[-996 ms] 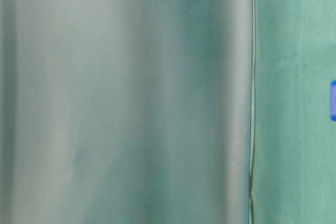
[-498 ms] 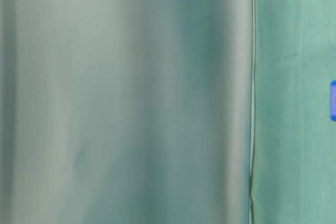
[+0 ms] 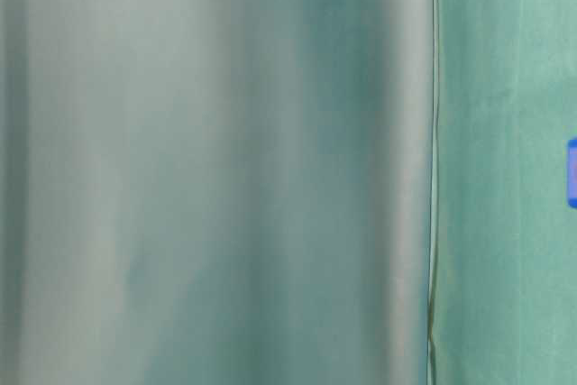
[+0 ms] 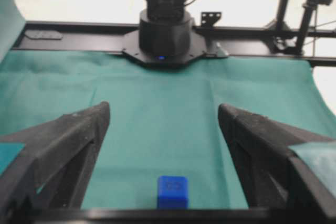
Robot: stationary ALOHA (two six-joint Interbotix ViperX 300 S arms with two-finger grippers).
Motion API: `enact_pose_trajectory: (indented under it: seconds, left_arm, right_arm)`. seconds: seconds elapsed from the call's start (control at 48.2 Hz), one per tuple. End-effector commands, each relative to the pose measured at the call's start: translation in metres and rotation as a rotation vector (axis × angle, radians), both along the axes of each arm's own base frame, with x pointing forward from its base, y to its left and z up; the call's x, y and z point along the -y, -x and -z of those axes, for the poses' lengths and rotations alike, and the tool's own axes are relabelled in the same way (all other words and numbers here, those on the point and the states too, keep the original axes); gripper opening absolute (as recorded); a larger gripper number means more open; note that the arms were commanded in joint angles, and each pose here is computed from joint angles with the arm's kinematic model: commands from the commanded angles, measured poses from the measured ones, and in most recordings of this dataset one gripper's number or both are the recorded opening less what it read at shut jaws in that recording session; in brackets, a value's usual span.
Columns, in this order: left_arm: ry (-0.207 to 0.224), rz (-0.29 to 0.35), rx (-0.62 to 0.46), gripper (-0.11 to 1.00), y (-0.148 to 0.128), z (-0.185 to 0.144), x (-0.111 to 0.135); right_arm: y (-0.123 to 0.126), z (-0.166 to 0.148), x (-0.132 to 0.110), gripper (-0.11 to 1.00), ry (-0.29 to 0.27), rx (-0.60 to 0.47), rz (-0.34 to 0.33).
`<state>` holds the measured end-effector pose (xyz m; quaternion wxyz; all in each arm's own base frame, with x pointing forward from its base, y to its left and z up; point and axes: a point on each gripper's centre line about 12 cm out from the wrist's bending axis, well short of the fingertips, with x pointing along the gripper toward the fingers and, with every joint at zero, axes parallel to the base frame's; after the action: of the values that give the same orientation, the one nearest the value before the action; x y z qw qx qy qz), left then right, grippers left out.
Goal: Handover the blue block to the right arm after grasping it with the left arm, then place it in the designated position.
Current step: 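Move the open left gripper toward the blue cube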
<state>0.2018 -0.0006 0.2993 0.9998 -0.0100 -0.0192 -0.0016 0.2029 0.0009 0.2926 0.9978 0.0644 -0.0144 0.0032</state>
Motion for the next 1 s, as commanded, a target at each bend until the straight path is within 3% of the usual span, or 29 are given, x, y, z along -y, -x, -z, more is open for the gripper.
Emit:
enact_pose_trajectory:
  seconds: [0.0, 0.332, 0.976]
  left_arm:
    - [0.0, -0.002, 0.015, 1.0, -0.003, -0.009, 0.0]
    - [-0.002, -0.002, 0.002, 1.0, -0.013, -0.013, 0.0]
    - [-0.015, -0.001, -0.046, 1.0, -0.111, -0.036, 0.0]
  right_arm:
    - [-0.003, -0.009, 0.0, 0.93, 0.003, 0.02, -0.002]
    - [-0.003, -0.01, 0.001, 0.93, 0.008, 0.02, 0.004]
    - [-0.006, -0.009, 0.002, 0.93, 0.014, 0.014, 0.01]
